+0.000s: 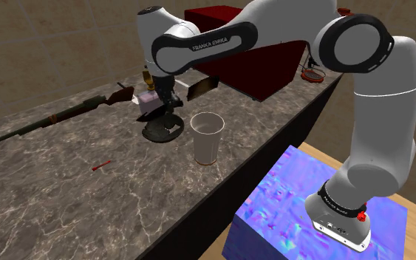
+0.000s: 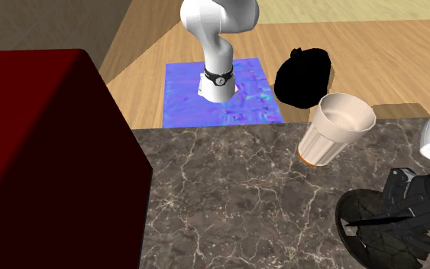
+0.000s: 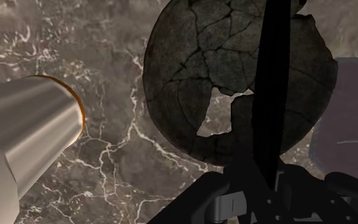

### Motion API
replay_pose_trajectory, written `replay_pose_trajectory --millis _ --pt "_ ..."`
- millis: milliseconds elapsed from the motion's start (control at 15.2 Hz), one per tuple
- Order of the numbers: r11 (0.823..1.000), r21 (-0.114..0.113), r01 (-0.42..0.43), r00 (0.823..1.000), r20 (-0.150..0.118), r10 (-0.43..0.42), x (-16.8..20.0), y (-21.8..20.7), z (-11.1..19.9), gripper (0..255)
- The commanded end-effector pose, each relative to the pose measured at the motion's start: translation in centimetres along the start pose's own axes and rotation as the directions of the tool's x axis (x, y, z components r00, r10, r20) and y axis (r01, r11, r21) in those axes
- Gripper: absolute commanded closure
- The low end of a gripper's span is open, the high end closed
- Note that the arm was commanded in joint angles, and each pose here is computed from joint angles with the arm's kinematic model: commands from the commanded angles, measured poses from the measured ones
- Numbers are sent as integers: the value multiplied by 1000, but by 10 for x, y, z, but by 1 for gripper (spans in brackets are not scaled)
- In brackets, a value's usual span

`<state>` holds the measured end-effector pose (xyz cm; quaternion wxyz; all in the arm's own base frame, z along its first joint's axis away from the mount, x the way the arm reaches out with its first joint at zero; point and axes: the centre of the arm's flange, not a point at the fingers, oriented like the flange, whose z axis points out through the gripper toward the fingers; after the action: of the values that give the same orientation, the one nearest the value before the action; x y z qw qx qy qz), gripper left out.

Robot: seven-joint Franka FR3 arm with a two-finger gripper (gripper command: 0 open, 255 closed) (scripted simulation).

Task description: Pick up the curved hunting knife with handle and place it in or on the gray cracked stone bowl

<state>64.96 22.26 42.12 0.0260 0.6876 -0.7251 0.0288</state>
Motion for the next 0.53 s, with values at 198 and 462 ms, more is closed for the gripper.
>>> replay_pose_trajectory --millis 198,462 --pt "1000 0 -1 1000 0 1 -5 -2 26 255" --pt "1000 0 -1 1000 0 1 -7 -2 47 255"
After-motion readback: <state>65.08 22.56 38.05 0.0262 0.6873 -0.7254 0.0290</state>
